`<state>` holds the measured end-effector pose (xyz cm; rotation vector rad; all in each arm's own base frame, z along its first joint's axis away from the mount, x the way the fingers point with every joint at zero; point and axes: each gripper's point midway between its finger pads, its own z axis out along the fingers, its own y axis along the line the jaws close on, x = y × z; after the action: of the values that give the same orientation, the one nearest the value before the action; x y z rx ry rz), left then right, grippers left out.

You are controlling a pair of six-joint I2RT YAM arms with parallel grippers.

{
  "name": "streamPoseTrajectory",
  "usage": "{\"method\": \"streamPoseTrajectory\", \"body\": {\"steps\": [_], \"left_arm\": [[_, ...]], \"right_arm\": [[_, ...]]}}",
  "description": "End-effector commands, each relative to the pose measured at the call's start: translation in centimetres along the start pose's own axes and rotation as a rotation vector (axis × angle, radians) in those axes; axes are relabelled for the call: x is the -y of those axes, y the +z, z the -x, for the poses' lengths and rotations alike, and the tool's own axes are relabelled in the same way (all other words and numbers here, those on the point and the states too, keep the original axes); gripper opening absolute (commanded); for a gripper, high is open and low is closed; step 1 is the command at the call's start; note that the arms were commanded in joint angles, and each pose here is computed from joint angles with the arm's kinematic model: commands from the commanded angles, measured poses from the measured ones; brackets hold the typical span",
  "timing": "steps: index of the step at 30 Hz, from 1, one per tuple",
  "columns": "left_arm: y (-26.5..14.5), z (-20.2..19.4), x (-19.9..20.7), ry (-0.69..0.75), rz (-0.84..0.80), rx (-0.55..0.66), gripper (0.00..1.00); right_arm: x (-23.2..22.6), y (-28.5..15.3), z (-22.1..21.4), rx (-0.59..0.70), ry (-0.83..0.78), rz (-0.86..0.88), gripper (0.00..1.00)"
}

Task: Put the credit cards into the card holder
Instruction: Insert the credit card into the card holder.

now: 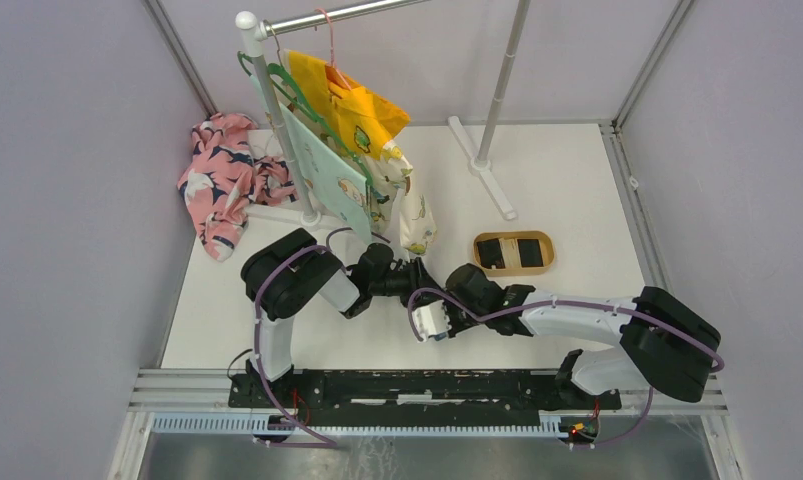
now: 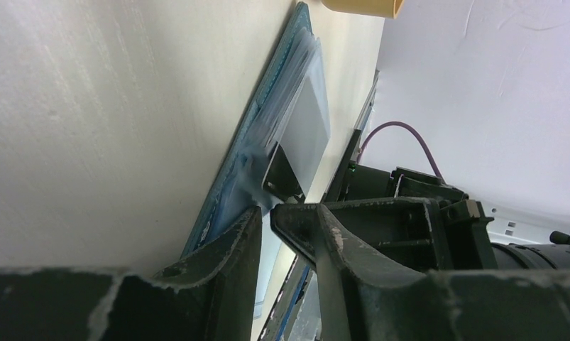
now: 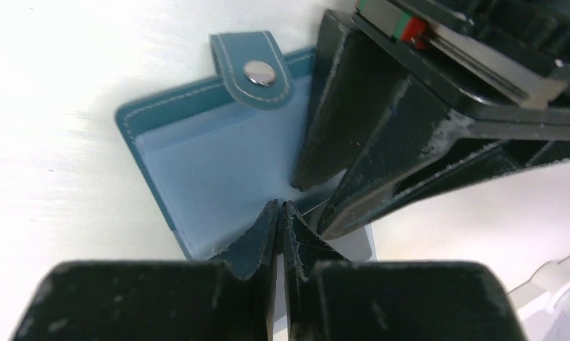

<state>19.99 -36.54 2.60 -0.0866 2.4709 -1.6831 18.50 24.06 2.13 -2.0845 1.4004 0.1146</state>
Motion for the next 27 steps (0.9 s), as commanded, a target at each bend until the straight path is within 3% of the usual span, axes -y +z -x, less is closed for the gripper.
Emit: {"method": "streamPoseTrajectory", "body": {"steps": [1,12,18,27], "left_arm": [[-0.1,-0.4,-1.3,0.014,0.057,-0.005,0.41],[-0.2,-0.2,-0.9,0.036,0.055,-0.001,0.43],[-0.9,0.4,1.8,0.123,0.011,0.017,0.43],[-3.3,0.8,3.2,0.289,0.094,0.047,0.43]], "right_arm": [[2.7,-1.1,-0.5,-0.032,0.020,-0.077,0.09],[3.8,-2.2,-2.1,-0.030,0.084,-0.107,0.09],[2.9,-3.8,0.7,0.215,0.158,0.013,0.13],[-3.8,-5.3,2.7,0.435,-0.107,0.278,0.14]]}}
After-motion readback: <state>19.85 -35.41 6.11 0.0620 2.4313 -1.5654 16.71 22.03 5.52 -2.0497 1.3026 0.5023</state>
